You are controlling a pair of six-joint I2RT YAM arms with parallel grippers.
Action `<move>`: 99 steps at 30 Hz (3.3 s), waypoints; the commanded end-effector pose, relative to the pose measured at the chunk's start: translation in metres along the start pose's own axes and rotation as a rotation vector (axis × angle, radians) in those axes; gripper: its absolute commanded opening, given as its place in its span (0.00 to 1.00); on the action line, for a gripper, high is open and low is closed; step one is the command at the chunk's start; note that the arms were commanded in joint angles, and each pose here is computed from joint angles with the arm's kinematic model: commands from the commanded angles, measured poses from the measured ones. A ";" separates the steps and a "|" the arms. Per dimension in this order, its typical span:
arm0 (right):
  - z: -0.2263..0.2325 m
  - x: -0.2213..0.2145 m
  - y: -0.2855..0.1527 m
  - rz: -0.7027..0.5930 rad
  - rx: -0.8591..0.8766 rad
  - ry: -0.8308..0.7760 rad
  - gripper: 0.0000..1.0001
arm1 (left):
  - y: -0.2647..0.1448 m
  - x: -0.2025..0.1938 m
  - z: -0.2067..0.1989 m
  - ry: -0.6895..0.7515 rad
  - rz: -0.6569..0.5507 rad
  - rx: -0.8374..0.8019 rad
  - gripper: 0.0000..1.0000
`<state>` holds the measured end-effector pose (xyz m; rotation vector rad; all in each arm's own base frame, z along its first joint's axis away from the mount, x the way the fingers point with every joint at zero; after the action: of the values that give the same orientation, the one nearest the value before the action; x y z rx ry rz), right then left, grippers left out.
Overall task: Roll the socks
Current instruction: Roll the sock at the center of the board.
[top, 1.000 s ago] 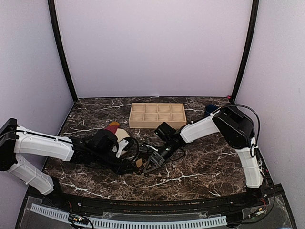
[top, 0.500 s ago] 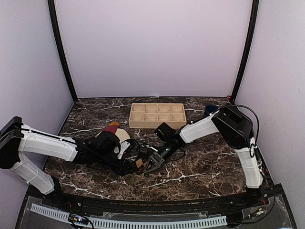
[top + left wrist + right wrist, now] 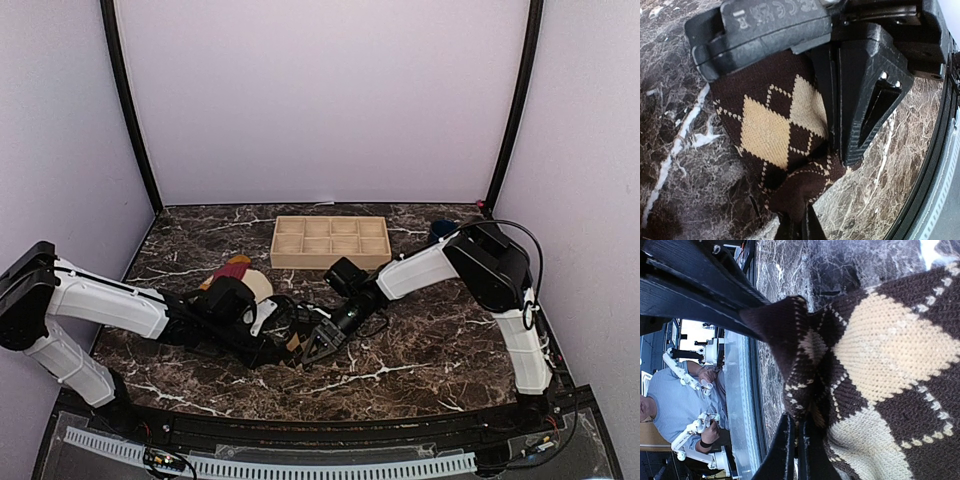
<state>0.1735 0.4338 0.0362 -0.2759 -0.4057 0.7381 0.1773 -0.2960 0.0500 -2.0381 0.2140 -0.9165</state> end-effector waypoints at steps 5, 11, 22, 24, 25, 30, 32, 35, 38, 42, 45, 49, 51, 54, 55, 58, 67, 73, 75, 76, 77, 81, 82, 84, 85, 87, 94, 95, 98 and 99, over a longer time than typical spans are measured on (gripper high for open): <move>-0.015 0.004 -0.005 -0.013 -0.086 -0.004 0.06 | 0.008 -0.007 0.003 -0.026 0.058 0.022 0.00; -0.023 0.002 -0.008 -0.038 -0.154 -0.003 0.19 | 0.014 -0.013 0.009 -0.066 0.113 0.059 0.00; -0.030 -0.002 -0.015 -0.119 -0.203 0.034 0.26 | 0.021 -0.018 0.013 -0.093 0.180 0.086 0.00; -0.032 -0.002 -0.019 -0.141 -0.210 0.048 0.26 | 0.022 -0.020 0.013 -0.098 0.189 0.084 0.00; -0.033 -0.002 -0.020 -0.150 -0.211 0.053 0.26 | 0.023 -0.020 0.013 -0.099 0.193 0.084 0.00; -0.042 -0.009 -0.027 -0.182 -0.216 0.105 0.26 | 0.023 -0.020 0.013 -0.106 0.197 0.080 0.00; -0.043 -0.008 -0.030 -0.198 -0.212 0.111 0.27 | 0.023 -0.020 0.012 -0.105 0.196 0.075 0.00; -0.042 -0.007 -0.034 -0.227 -0.201 0.118 0.27 | 0.024 -0.021 0.013 -0.108 0.200 0.076 0.00; -0.042 -0.007 -0.038 -0.249 -0.197 0.127 0.27 | 0.025 -0.022 0.013 -0.115 0.203 0.069 0.00; -0.042 -0.007 -0.044 -0.284 -0.201 0.137 0.27 | 0.026 -0.023 0.013 -0.124 0.211 0.063 0.00; -0.042 -0.009 -0.051 -0.314 -0.235 0.131 0.27 | 0.027 -0.023 0.014 -0.132 0.217 0.057 0.00; -0.044 -0.013 -0.063 -0.353 -0.349 0.075 0.27 | 0.028 -0.022 0.015 -0.149 0.224 0.047 0.00; -0.040 -0.012 -0.071 -0.379 -0.421 0.021 0.27 | 0.029 -0.022 0.015 -0.159 0.231 0.038 0.00; -0.037 -0.013 -0.078 -0.398 -0.555 -0.073 0.27 | 0.030 -0.023 0.015 -0.174 0.242 0.020 0.00; -0.037 -0.013 -0.079 -0.400 -0.602 -0.102 0.27 | 0.030 -0.023 0.016 -0.182 0.249 0.013 0.00; -0.033 -0.014 -0.083 -0.416 -0.725 -0.186 0.27 | 0.030 -0.023 0.018 -0.198 0.263 -0.001 0.00; 0.007 -0.015 -0.076 -0.425 -1.040 -0.567 0.27 | 0.028 -0.027 0.021 -0.233 0.308 -0.051 0.00; 0.028 -0.015 -0.053 -0.347 -1.086 -0.721 0.35 | 0.028 -0.028 0.020 -0.252 0.333 -0.092 0.00; 0.028 -0.016 -0.041 -0.296 -1.091 -0.758 0.37 | 0.028 -0.029 0.019 -0.251 0.344 -0.101 0.00; 0.028 -0.017 -0.036 -0.268 -1.097 -0.781 0.38 | 0.028 -0.029 0.018 -0.252 0.347 -0.104 0.00; 0.028 -0.017 -0.030 -0.246 -1.100 -0.798 0.38 | 0.028 -0.029 0.018 -0.250 0.350 -0.106 0.00; 0.031 -0.016 -0.013 -0.194 -1.111 -0.864 0.40 | 0.028 -0.030 0.018 -0.243 0.363 -0.113 0.00; 0.032 -0.015 -0.010 -0.187 -1.111 -0.877 0.41 | 0.028 -0.030 0.018 -0.242 0.365 -0.113 0.00; 0.032 -0.013 -0.006 -0.172 -1.112 -0.891 0.41 | 0.028 -0.030 0.018 -0.243 0.371 -0.118 0.00; 0.031 -0.013 -0.004 -0.159 -1.111 -0.895 0.41 | 0.028 -0.031 0.018 -0.243 0.374 -0.119 0.00; 0.029 -0.012 -0.002 -0.143 -1.116 -0.901 0.41 | 0.028 -0.031 0.018 -0.242 0.377 -0.124 0.00; 0.020 -0.012 0.002 -0.100 -1.142 -0.916 0.42 | 0.028 -0.030 0.017 -0.240 0.383 -0.138 0.00; 0.019 -0.012 0.002 -0.094 -1.145 -0.919 0.42 | 0.028 -0.030 0.016 -0.240 0.382 -0.140 0.00; 0.017 -0.011 0.003 -0.087 -1.151 -0.926 0.41 | 0.028 -0.030 0.015 -0.239 0.383 -0.147 0.00; 0.016 -0.011 0.003 -0.082 -1.152 -0.928 0.41 | 0.028 -0.031 0.015 -0.238 0.386 -0.147 0.00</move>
<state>0.1546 0.4221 0.0422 -0.9868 -1.6817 0.4437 0.1902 -0.3117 0.0306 -2.2058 0.4540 -0.5524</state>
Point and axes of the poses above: each gripper's point midway between its finger pads, its own y axis out along the fingers, its own z axis along the line the jaws close on, x = y × z, the point moved 1 cm from there along -y, back along the fingers, and after that the axes turned 1 degree about y, right-handed, at the moved point
